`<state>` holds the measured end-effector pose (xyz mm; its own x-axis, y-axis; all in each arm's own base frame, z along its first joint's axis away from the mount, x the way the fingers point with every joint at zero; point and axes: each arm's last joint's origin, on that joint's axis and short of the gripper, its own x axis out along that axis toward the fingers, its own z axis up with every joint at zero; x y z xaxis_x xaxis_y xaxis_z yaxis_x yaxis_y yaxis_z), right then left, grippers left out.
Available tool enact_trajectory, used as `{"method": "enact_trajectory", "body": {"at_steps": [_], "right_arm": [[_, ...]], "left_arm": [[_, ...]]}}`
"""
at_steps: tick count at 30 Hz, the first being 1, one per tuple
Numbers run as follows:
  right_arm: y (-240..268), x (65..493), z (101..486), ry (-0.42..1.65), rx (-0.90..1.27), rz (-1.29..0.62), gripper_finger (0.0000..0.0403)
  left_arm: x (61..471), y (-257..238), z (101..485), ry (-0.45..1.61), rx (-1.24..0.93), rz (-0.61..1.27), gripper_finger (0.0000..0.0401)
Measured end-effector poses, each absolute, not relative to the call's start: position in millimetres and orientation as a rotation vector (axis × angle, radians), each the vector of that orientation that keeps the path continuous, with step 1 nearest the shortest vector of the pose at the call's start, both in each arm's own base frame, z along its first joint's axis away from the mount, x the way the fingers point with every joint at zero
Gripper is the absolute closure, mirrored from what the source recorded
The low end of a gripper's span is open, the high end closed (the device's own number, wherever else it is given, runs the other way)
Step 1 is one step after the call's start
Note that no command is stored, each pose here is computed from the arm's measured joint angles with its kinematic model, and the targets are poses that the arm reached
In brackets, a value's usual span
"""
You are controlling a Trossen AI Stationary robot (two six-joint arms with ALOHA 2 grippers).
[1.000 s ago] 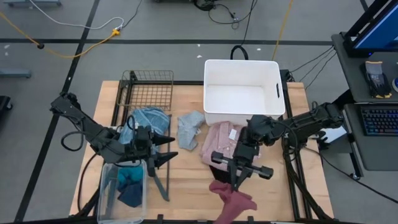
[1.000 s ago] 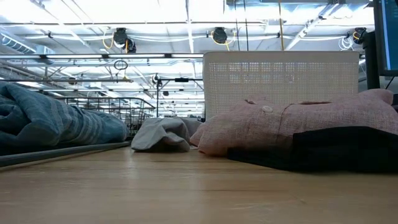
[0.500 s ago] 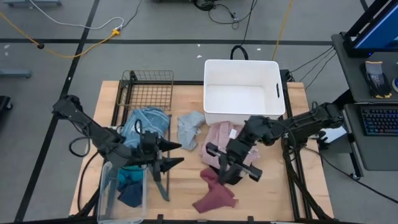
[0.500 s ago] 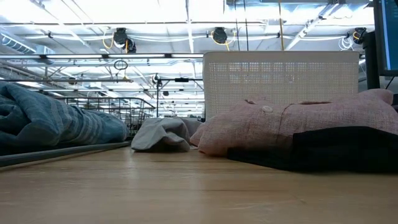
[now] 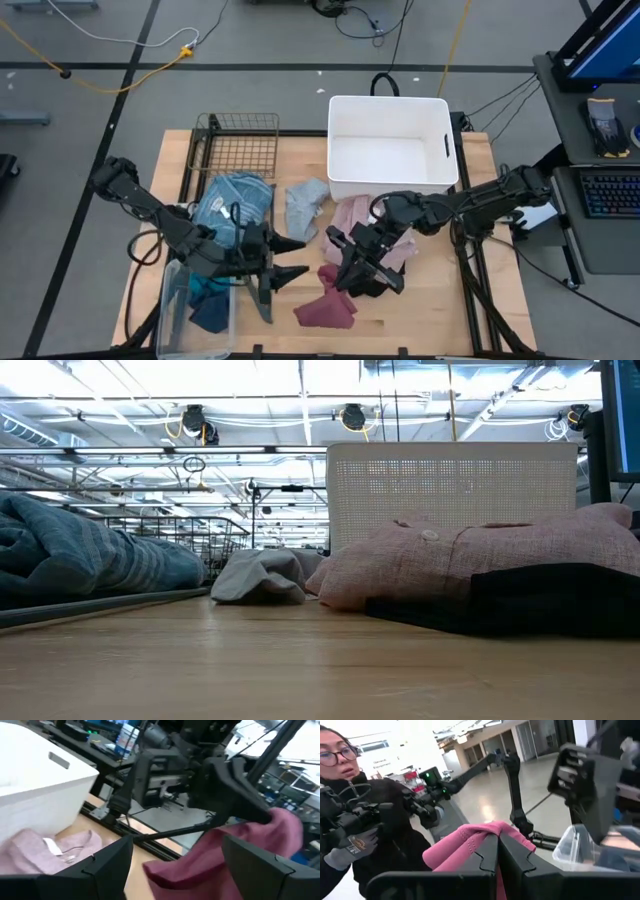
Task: Pick & Place Cloths
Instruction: Put the pink shorts into the black wire basket
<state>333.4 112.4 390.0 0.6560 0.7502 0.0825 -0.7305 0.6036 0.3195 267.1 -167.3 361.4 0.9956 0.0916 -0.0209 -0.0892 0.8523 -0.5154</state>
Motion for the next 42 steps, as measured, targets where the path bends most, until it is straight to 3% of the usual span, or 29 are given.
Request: {"method": "enact_trajectory", "body": {"at_steps": [7, 14, 30, 36, 42], "right_arm": [[112.5, 333.5, 388.1, 0.083, 0.343, 0.855, 0.0403], [112.6, 333.4, 387.7, 0.088, 0.343, 0.858, 0.0403], [112.5, 333.6, 387.2, 0.090, 0.340, 0.853, 0.0403], [109.6, 338.4, 383.4, 0.097, 0.355, 0.781, 0.0403], [99.3, 341.8, 384.8, 0.084, 0.388, 0.718, 0.0403]], "left_arm": [[262.6, -171.8, 375.6, -0.120, -0.552, 0.067, 0.0091], [262.1, -168.7, 375.8, -0.144, -0.567, 0.166, 0.0091], [263.0, -175.2, 369.2, -0.040, -0.589, -0.022, 0.0091], [265.9, -176.3, 362.8, -0.050, -0.581, 0.091, 0.0091], [265.2, -177.7, 363.5, -0.048, -0.650, 0.062, 0.0091]]}}
